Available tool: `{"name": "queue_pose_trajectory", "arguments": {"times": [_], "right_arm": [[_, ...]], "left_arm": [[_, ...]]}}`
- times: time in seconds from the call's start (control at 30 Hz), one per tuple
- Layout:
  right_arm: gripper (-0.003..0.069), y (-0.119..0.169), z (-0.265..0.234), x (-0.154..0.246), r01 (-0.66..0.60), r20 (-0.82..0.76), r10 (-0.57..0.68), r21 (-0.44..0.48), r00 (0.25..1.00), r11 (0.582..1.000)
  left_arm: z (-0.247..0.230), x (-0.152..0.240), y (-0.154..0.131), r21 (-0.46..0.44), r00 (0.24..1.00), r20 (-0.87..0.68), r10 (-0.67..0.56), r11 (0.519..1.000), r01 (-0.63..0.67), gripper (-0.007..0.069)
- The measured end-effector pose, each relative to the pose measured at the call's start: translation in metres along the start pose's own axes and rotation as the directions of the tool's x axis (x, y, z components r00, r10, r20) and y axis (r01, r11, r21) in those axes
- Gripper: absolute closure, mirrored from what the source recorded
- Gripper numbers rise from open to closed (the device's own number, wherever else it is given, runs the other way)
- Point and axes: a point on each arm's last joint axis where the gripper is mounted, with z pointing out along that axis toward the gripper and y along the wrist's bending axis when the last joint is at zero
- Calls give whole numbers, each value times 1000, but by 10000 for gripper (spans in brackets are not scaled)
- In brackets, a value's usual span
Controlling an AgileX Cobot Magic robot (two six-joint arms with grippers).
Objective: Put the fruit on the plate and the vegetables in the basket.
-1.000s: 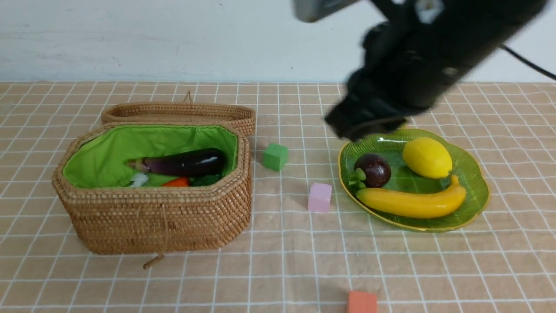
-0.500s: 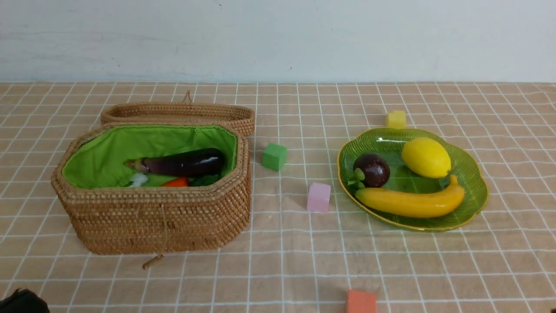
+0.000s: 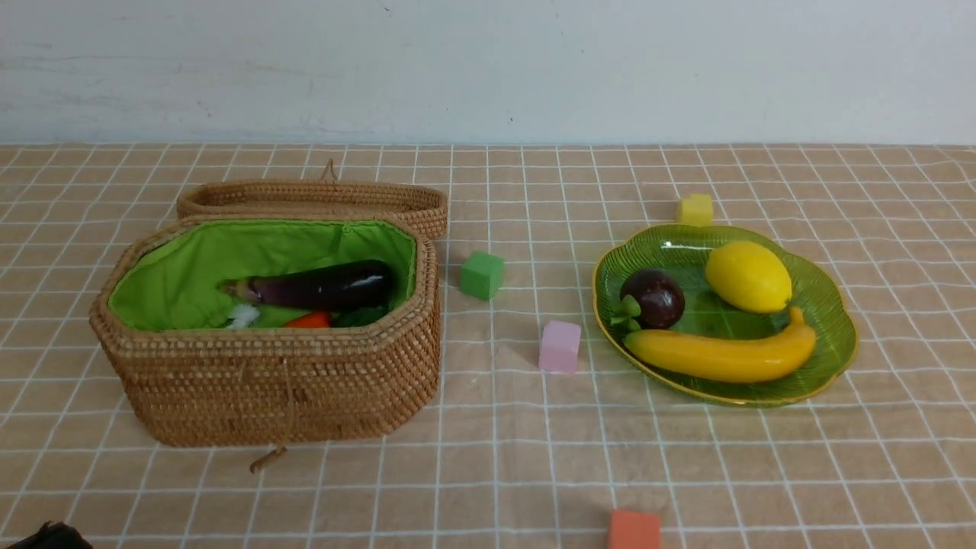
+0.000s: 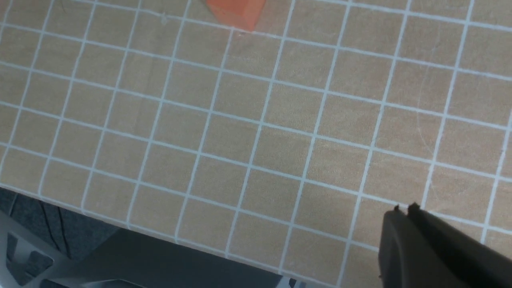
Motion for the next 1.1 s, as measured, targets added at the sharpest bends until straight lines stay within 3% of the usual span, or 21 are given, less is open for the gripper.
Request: {"name": "queue_pose_trajectory", "arguments": {"times": [0.13, 0.23, 0.27, 0.33, 0.37, 0.47, 0.63, 0.9, 1.1], "right_arm": [[660, -15, -3, 2, -18, 165, 6, 70, 986, 997], [667, -29, 4, 10, -32, 423, -20, 118, 906, 993], [667, -30, 6, 13, -35, 422, -22, 127, 906, 991], [667, -42, 25, 32, -46, 577, -91, 219, 812, 975], [667, -47, 37, 43, -48, 623, -143, 280, 769, 959], [667, -57, 69, 68, -104, 663, -154, 333, 733, 937], [667, -63, 104, 84, -170, 649, -43, 262, 760, 950], [667, -60, 105, 82, -223, 706, 52, 152, 706, 963], [666, -60, 106, 82, -230, 708, 70, 134, 703, 964]], "left_arm": [[0, 0, 0, -1, 1000, -1, 0, 1000, 0, 631], [0, 0, 0, -1, 1000, -1, 0, 1000, 0, 627], [0, 0, 0, -1, 1000, -1, 0, 1000, 0, 627], [0, 0, 0, -2, 1000, -3, 0, 1000, 0, 626], [0, 0, 0, -2, 1000, -3, 0, 1000, 0, 625], [0, 0, 0, -2, 1000, -3, 0, 1000, 0, 622], [0, 0, 0, -3, 1000, -4, 0, 1000, 0, 618], [0, 1, 1, -7, 1000, -11, 0, 1000, 0, 609], [0, 1, 1, -9, 1000, -14, 0, 1000, 0, 606]]}}
